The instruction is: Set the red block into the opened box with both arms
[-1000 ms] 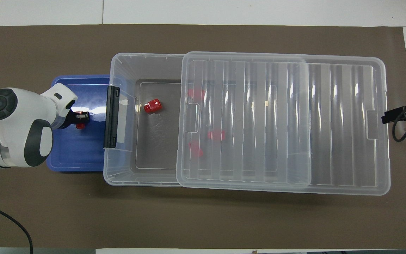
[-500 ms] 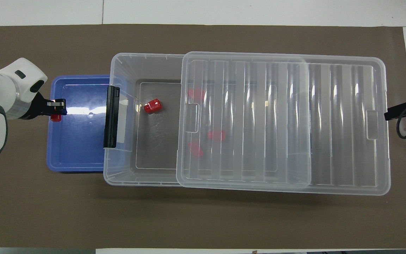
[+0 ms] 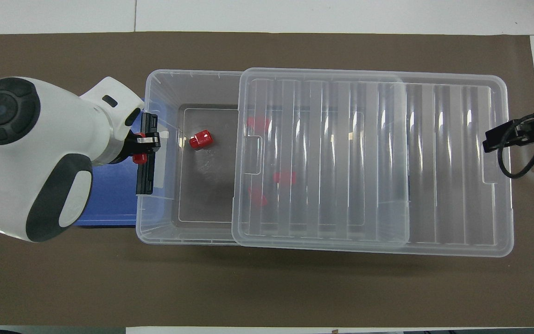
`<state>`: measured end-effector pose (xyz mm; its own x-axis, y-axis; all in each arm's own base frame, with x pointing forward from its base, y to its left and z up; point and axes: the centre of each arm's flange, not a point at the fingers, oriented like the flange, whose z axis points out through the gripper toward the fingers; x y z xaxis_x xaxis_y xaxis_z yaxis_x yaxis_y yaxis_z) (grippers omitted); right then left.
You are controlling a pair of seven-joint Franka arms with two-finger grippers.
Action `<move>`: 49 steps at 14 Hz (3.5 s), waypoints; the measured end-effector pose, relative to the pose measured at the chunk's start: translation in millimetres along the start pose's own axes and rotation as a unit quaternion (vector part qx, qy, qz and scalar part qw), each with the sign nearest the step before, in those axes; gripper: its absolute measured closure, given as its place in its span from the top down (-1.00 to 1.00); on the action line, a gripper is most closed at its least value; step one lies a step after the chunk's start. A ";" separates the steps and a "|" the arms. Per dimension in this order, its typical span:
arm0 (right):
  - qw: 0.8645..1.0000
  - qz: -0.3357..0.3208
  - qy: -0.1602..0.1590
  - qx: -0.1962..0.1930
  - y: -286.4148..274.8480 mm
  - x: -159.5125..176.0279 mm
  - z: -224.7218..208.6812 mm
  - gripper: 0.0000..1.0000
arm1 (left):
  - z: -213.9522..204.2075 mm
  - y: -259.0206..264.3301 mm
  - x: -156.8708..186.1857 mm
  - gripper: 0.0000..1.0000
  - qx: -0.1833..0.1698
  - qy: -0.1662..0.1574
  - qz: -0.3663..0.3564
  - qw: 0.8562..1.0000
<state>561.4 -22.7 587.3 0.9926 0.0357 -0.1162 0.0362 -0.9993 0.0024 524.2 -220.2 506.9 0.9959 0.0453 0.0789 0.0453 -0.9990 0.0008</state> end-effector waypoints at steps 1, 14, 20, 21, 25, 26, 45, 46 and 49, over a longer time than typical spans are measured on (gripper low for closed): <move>1.000 0.007 -0.003 0.000 -9.3 -2.3 -3.2 1.00 | 3.7 18.9 -8.8 -0.31 -0.001 -0.002 -0.005 1.000; 0.999 0.036 -0.010 -0.002 -35.1 -6.2 -6.4 1.00 | 131.3 74.7 -47.9 -0.31 -0.007 -0.015 -0.019 1.000; 0.999 0.036 -0.009 -0.002 -34.4 -6.6 -7.2 1.00 | 168.5 69.8 -62.7 -0.31 0.000 -0.029 -0.016 0.999; 0.999 0.036 -0.009 -0.002 -34.4 -6.6 -7.2 1.00 | 172.0 71.6 -63.7 -0.31 0.000 -0.030 -0.015 0.999; 0.999 0.036 -0.009 -0.002 -34.4 -6.6 -7.2 1.00 | 174.1 75.4 -64.9 0.21 -0.001 -0.030 -0.013 0.999; 0.999 0.036 -0.009 -0.002 -34.4 -6.6 -7.2 1.00 | 172.3 76.0 -63.7 0.48 -0.002 -0.028 -0.013 1.000; 0.999 0.036 -0.003 -0.003 -34.1 -5.2 -8.1 1.00 | -12.5 -9.9 -37.4 1.00 0.008 -0.004 -0.012 1.000; 0.999 0.037 0.007 -0.003 -32.5 -2.8 -8.9 1.00 | -15.0 -22.7 -32.8 1.00 0.009 -0.003 -0.011 1.000; 0.999 0.021 0.028 -0.006 5.1 3.4 2.8 0.65 | -15.7 -59.1 -16.2 1.00 0.010 -0.002 -0.010 1.000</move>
<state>564.7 -27.7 584.1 0.9982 -0.0056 -0.0591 -0.0046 -0.9998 0.0175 504.2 -162.0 521.2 0.9950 0.0661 0.0750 0.0677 -0.9975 -0.0180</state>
